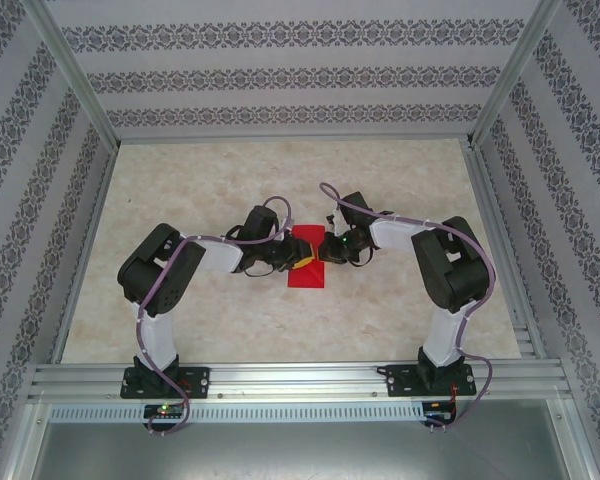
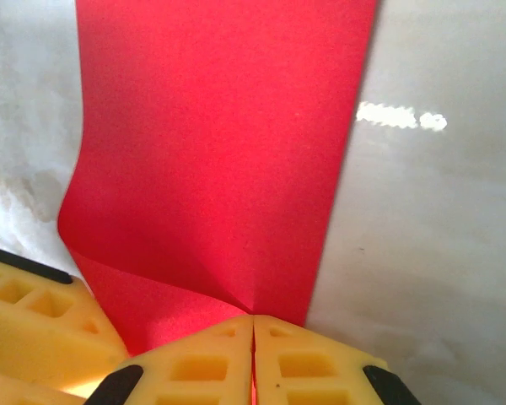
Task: Fold a paper plane with a square sheet of paper (pick it up from the middle)
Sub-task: Fold the triangle a second time at the center of the table.
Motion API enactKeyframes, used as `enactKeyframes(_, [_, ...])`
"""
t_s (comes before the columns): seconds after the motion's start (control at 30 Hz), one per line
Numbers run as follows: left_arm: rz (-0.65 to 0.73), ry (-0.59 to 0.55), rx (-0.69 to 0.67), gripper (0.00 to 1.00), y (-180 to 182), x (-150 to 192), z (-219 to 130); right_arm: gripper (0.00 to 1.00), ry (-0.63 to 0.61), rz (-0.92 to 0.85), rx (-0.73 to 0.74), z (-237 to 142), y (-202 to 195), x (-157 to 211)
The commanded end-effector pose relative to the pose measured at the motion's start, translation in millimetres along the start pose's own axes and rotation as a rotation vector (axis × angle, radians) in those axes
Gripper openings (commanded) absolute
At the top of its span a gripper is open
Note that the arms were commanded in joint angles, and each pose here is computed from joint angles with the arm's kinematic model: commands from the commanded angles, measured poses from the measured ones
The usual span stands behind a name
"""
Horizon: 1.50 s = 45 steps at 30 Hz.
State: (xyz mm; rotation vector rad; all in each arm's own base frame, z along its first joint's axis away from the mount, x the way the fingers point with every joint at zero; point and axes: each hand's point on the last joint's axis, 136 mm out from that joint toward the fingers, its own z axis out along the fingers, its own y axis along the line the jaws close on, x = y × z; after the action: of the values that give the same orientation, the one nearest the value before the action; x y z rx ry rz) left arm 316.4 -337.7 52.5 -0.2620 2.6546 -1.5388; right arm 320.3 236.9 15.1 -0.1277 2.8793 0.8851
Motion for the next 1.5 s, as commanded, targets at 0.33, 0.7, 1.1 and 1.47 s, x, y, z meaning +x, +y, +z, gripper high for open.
enactKeyframes(0.33, [0.034,0.027,0.021,0.24,-4.8,0.2,9.6,0.09,-0.027,-0.032,0.030,-1.0,-0.2,-11.6])
enactKeyframes(0.7, [0.011,0.019,-0.025,0.24,7.1,0.5,10.3,0.10,-0.012,-0.035,0.031,1.6,-0.5,-9.8])
enactKeyframes(1.1, [-0.016,0.006,-0.082,0.24,21.1,2.2,8.3,0.11,0.006,-0.039,0.030,4.0,-0.4,-5.5])
enactKeyframes(1.47, [-0.016,0.002,-0.086,0.24,21.6,1.2,8.1,0.28,-0.020,-0.045,-0.043,-12.7,16.7,-7.3])
